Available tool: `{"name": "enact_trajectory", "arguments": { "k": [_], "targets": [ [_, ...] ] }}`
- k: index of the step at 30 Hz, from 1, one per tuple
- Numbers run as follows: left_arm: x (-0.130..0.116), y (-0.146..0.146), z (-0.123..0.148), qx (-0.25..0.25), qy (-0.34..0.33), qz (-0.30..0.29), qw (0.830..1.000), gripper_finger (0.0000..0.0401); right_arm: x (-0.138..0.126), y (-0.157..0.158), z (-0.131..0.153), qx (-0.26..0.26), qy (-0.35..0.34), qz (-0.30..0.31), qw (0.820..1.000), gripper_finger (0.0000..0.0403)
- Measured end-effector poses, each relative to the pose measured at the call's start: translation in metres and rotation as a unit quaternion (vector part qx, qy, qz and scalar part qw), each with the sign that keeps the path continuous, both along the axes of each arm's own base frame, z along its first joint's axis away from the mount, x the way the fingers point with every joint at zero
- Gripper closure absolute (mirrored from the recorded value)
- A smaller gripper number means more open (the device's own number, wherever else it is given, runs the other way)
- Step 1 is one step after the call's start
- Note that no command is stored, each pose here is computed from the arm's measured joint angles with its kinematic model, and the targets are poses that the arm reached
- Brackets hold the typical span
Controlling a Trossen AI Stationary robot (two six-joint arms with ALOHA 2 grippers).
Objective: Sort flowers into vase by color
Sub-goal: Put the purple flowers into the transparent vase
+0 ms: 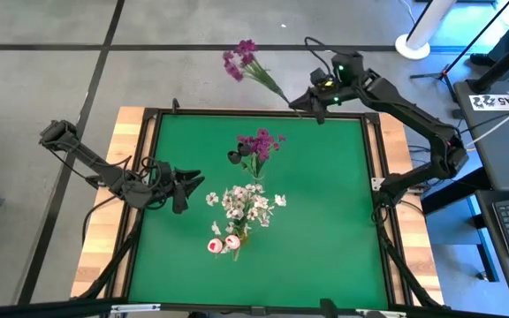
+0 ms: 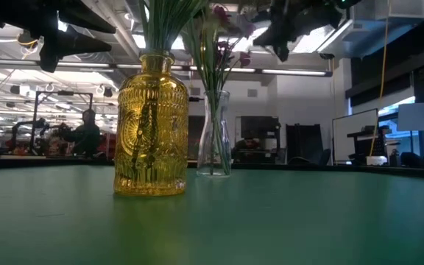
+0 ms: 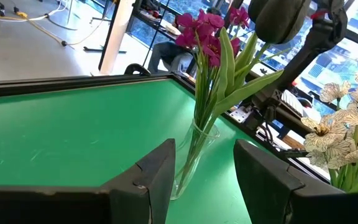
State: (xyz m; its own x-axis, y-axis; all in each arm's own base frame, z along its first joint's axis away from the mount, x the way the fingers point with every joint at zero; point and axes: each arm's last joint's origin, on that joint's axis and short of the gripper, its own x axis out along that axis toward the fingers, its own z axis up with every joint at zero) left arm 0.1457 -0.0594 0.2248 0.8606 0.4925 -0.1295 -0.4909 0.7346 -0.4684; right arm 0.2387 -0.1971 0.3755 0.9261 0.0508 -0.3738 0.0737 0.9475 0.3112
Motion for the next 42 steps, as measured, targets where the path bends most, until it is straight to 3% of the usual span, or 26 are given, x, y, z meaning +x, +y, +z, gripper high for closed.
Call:
{"name": "enact_trajectory", "arguments": {
  "k": [7,15,21,27,34,39,42],
  "targets": [
    [0.000,0.000,0.000,0.000,0.000,0.000,1.000,0.0242,-0.011,0.018,-0.003,-0.003,-0.092,0.137,0.986,0.0401],
    [0.001,-0.001,0.007,0.012,-0.016,-0.005,1.000,0.0242,-0.021,0.038,-0.048,-0.012,-0.141,0.162,0.976,0.0401],
    [0.002,-0.001,0.015,0.032,-0.034,-0.008,0.999,0.0242,-0.023,0.068,-0.050,-0.054,-0.233,0.199,0.951,0.0402],
    [0.002,-0.003,0.022,0.033,-0.056,-0.028,0.997,0.0242,-0.014,0.105,-0.052,-0.108,-0.304,0.202,0.925,0.0401],
    [0.003,-0.004,0.022,0.033,-0.057,-0.050,0.997,0.0242,-0.003,0.144,-0.081,-0.176,-0.332,0.137,0.917,0.0401],
    [0.003,-0.004,0.022,0.043,-0.052,-0.051,0.996,0.0242,0.000,0.160,-0.090,-0.186,-0.372,0.115,0.902,0.0401],
    [0.003,-0.004,0.024,0.051,-0.054,-0.050,0.996,0.0242,0.005,0.165,-0.100,-0.191,-0.367,0.093,0.906,0.0401]
  ]
}}
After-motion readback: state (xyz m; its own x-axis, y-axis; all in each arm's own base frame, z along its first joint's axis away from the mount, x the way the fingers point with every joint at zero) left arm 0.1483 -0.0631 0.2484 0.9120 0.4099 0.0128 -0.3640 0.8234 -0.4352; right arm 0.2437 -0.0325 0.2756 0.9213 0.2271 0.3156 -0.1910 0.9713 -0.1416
